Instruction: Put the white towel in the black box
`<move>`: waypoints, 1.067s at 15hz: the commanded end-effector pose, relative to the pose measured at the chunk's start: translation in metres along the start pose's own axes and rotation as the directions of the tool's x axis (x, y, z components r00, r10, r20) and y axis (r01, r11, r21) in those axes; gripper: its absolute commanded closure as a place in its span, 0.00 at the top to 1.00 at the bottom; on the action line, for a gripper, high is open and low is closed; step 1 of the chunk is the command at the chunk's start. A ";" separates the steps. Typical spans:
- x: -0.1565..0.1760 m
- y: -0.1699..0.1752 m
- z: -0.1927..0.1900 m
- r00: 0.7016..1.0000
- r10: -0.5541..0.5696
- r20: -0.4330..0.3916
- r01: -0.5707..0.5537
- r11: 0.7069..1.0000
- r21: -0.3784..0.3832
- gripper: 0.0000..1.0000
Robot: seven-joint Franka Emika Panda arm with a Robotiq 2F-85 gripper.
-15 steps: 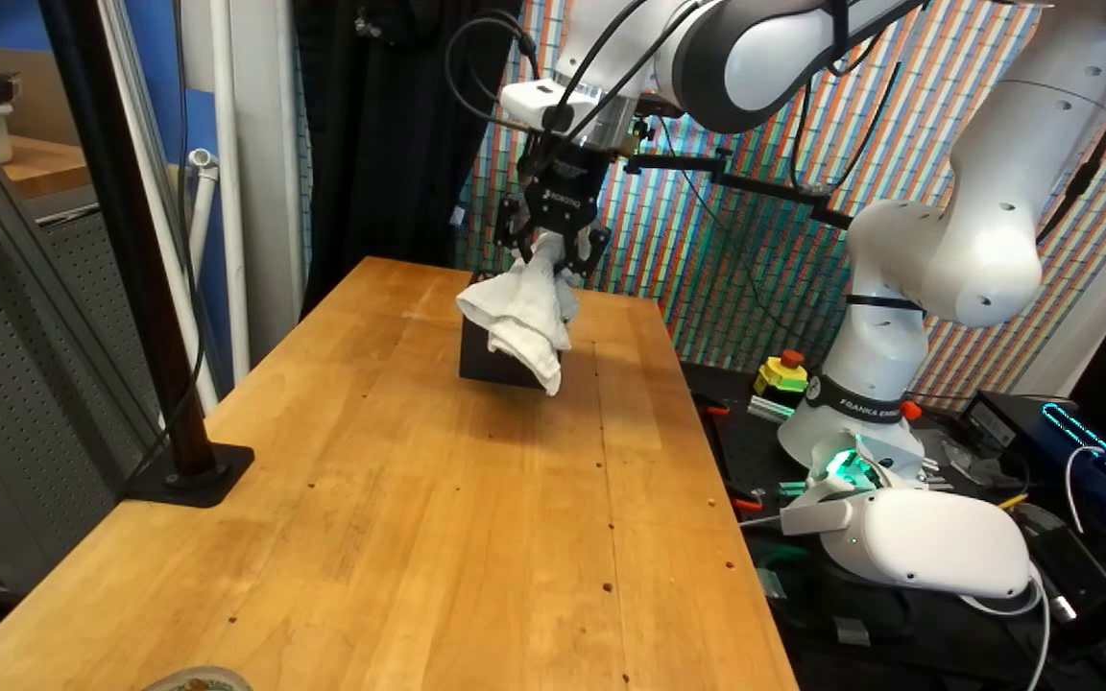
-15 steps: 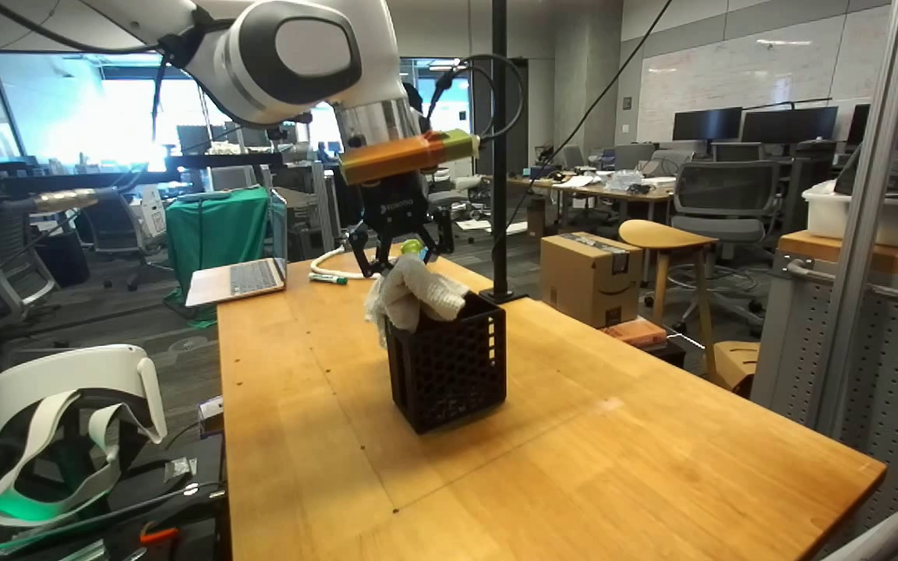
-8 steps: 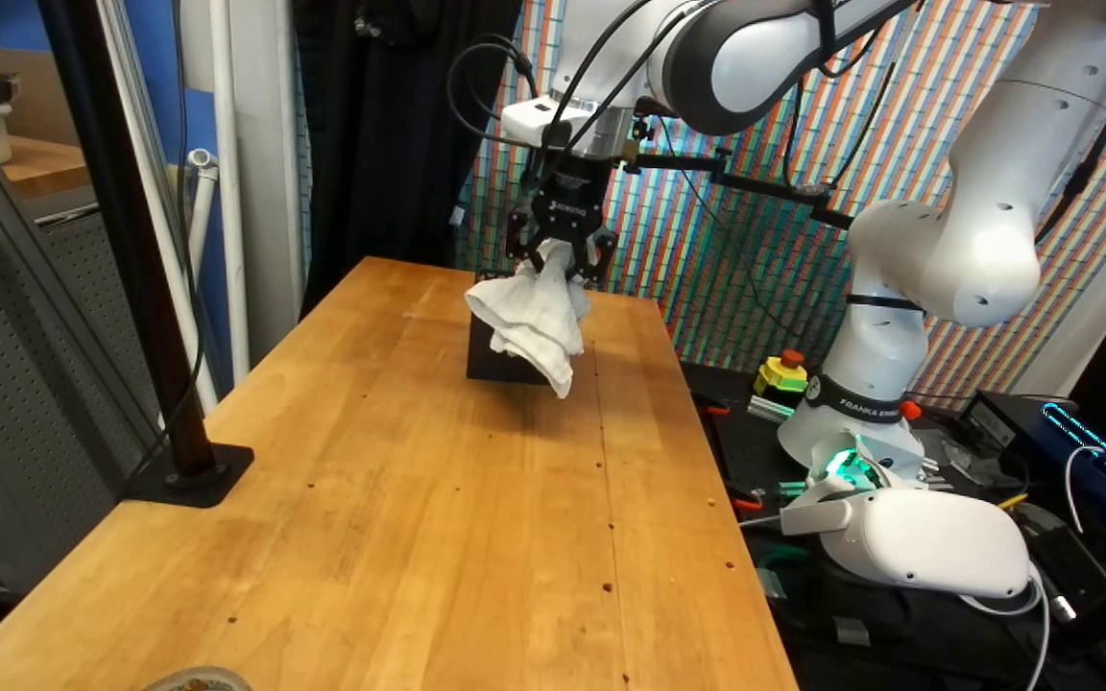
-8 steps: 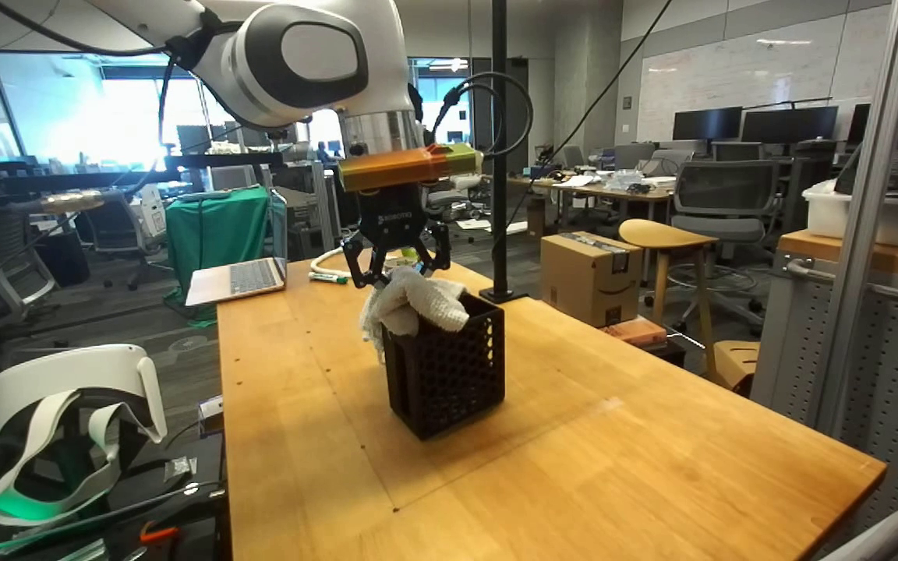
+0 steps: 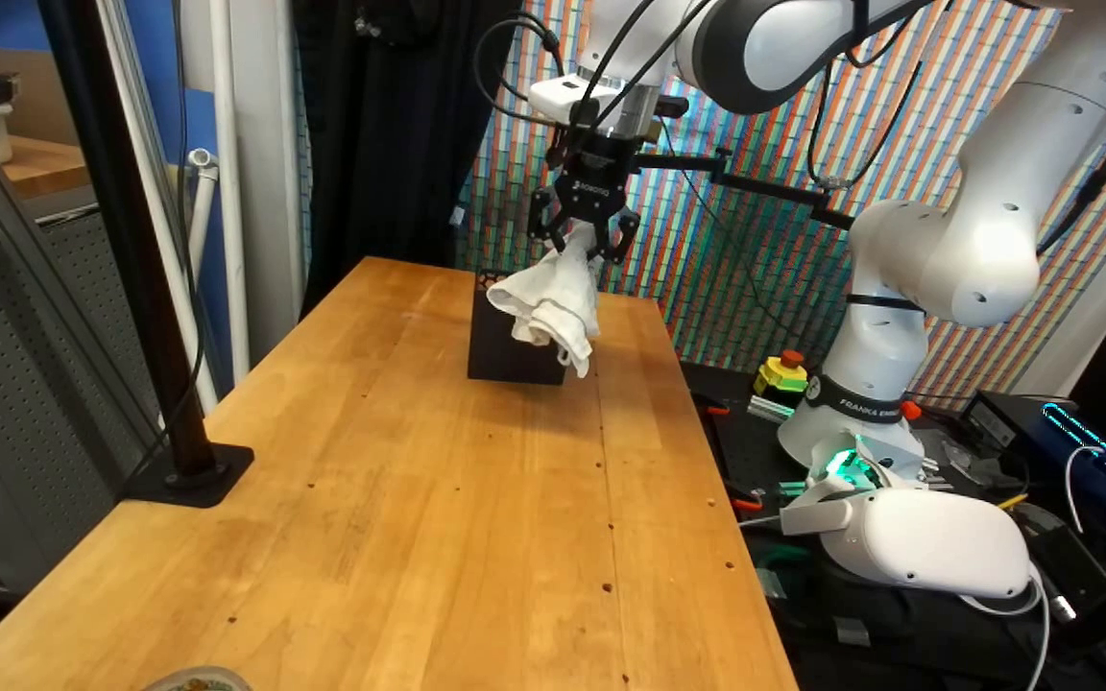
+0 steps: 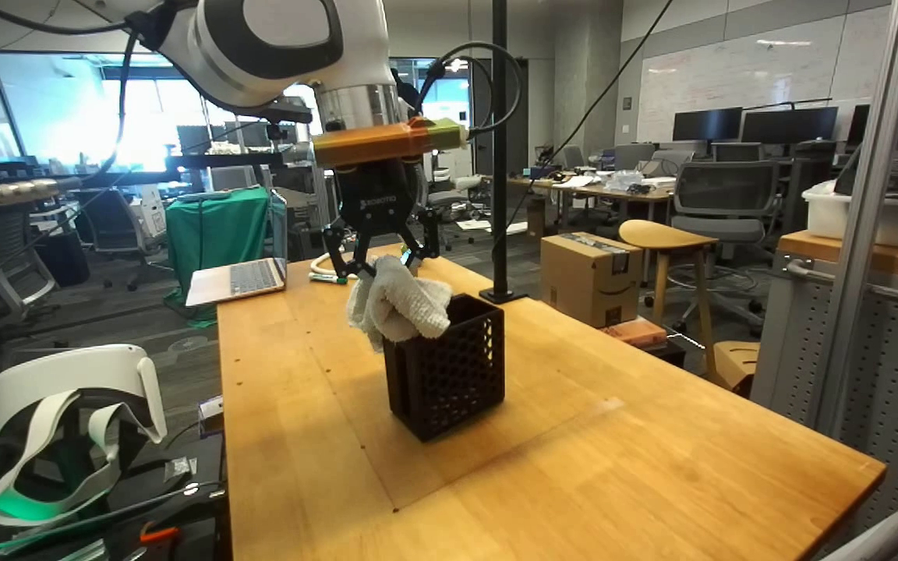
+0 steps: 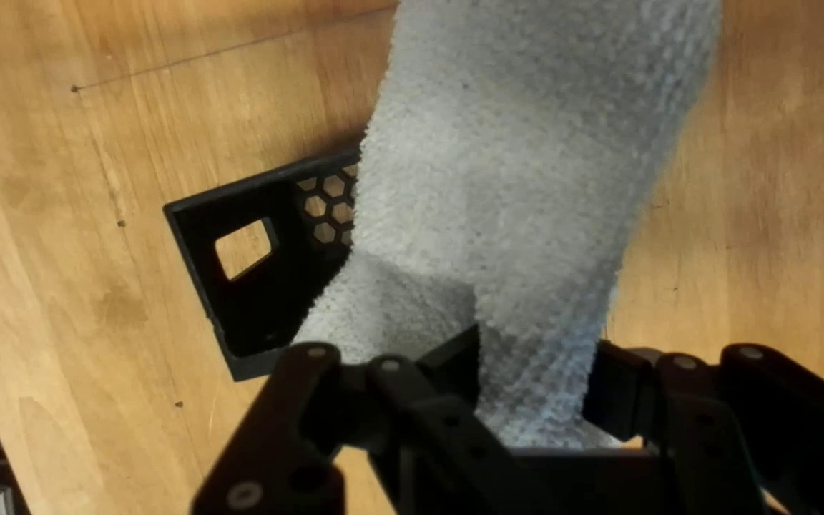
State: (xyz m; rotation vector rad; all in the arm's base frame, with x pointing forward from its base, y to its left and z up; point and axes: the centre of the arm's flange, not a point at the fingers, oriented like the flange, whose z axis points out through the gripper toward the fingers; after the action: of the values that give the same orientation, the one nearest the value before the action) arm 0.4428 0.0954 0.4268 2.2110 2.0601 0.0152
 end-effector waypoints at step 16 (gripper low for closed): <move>-0.022 0.065 0.079 1.000 -0.019 -0.015 0.021 0.992 0.124 0.09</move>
State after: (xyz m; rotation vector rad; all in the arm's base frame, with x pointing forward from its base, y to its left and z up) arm 0.4929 0.0652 0.3823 2.2568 2.0748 -0.1105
